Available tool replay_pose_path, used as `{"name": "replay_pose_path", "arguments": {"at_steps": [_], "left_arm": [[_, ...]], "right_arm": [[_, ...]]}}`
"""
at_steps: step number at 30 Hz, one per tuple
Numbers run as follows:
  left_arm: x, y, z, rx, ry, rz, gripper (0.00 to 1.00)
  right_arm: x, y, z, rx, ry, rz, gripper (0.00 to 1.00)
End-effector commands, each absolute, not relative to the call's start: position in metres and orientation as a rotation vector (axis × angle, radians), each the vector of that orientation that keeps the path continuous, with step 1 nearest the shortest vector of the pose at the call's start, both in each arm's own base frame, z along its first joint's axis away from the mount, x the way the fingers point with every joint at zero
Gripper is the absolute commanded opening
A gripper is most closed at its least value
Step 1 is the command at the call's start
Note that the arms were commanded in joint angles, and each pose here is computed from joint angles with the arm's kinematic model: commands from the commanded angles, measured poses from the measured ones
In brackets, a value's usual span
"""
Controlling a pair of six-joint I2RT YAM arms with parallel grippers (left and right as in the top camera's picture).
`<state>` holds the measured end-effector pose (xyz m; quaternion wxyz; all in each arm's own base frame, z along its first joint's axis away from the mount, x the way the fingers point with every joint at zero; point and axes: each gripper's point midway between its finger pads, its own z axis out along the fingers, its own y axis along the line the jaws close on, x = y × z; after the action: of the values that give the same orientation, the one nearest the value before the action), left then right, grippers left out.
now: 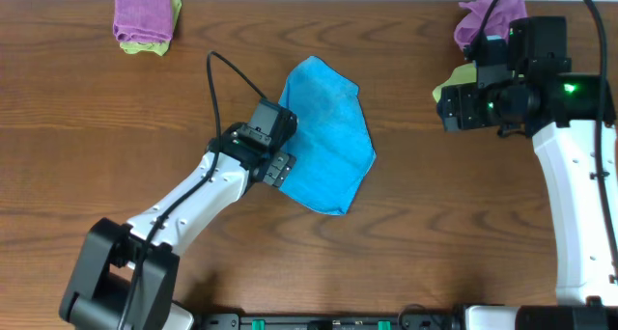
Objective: Fold the cloth
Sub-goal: 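Reach the left gripper to the blue cloth's left corner and grasp it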
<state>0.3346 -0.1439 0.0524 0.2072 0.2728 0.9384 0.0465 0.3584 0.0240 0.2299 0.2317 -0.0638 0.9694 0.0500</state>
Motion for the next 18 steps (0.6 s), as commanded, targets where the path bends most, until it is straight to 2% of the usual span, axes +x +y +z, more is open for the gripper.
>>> {"name": "replay_pose_path", "arguments": {"at_steps": [1, 8, 18], "left_arm": [[0.336, -0.146, 0.046, 0.762, 2.635, 0.121, 0.85], [0.322, -0.144, 0.037, 0.798, 2.698, 0.109, 0.84], [0.314, -0.173, 0.034, 0.871, 2.677, -0.02, 0.83]], "right_arm": [[0.358, 0.026, 0.238, -0.178, 2.64, 0.154, 0.81], [0.358, 0.026, 0.238, -0.189, 2.639, 0.152, 0.82], [0.359, 0.026, 0.231, -0.189, 2.648, 0.154, 0.81]]}}
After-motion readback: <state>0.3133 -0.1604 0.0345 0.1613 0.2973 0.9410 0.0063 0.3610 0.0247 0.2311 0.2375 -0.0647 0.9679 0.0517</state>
